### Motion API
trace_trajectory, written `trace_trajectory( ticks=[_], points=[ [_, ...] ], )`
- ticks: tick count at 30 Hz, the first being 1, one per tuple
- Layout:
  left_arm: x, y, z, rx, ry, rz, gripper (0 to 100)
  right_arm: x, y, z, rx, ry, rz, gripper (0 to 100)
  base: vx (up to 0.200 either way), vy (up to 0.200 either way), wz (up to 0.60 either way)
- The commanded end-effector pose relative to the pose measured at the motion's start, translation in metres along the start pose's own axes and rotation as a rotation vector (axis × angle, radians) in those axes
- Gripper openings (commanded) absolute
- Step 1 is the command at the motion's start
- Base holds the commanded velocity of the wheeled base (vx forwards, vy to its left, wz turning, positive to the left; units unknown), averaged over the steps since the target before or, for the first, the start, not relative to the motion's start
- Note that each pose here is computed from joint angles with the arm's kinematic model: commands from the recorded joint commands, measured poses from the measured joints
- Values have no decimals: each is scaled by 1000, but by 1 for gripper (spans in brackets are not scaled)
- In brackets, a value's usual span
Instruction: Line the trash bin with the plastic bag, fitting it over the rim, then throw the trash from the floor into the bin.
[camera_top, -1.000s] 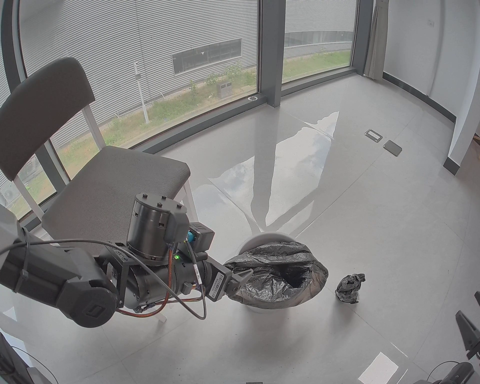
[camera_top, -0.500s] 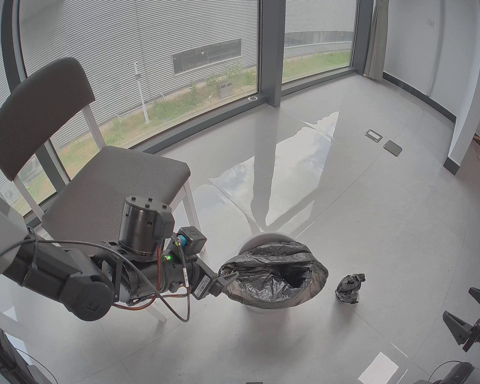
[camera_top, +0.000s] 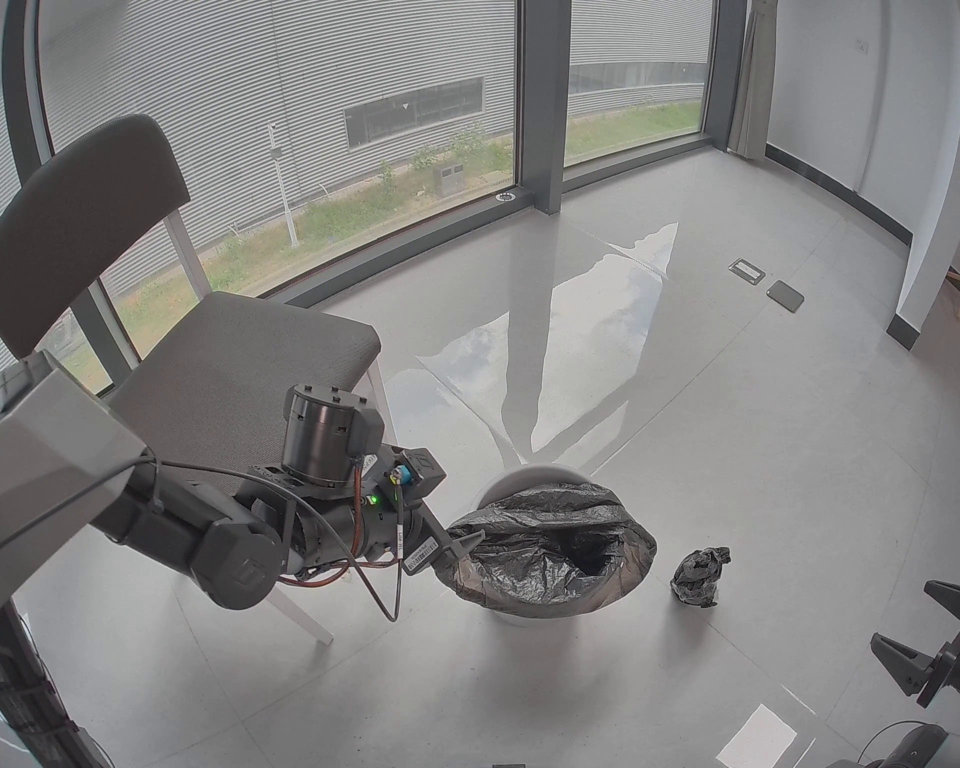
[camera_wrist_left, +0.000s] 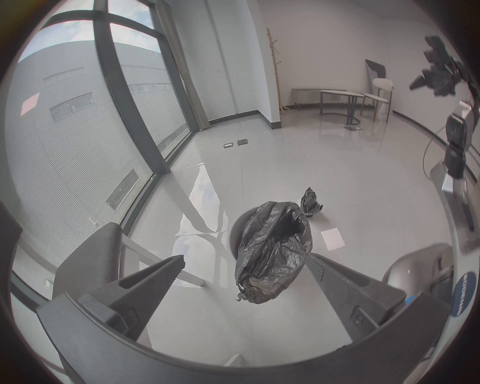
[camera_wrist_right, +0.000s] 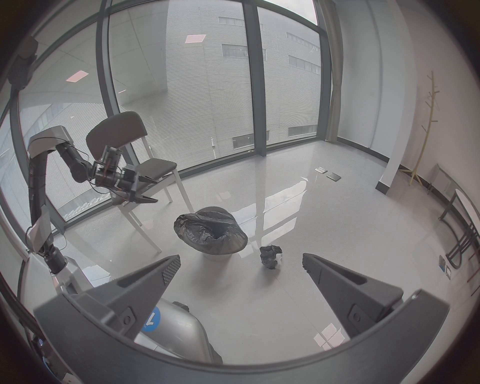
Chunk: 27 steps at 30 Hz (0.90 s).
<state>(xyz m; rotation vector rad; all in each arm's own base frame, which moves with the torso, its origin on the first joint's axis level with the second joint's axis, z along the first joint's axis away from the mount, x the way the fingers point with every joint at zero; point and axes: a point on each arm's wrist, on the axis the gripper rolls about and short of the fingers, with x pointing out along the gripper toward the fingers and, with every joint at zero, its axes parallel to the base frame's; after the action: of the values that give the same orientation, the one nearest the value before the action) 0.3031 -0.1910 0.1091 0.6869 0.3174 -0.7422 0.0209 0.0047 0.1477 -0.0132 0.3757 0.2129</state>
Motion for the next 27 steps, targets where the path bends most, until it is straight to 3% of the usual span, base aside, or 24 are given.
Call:
trace_trajectory(
  ticks=[1,6,16,24,27],
  points=[
    [27,8,-11,57,31,7,100,-2,1,5,-1,-15,18,100,0,0,0],
    [50,26,-14,133,36,43,100,-3,1,8,-19,-25,43,100,0,0,0],
    [104,28,-36,121,64,33,100,-11,1,14,-25,5,55,100,0,0,0],
    [127,36,-47,108,71,8,100,-14,1,11,-27,37,53,100,0,0,0],
    [122,49,-54,93,75,37,100,-13,2,29,-29,29,57,100,0,0,0]
  ],
)
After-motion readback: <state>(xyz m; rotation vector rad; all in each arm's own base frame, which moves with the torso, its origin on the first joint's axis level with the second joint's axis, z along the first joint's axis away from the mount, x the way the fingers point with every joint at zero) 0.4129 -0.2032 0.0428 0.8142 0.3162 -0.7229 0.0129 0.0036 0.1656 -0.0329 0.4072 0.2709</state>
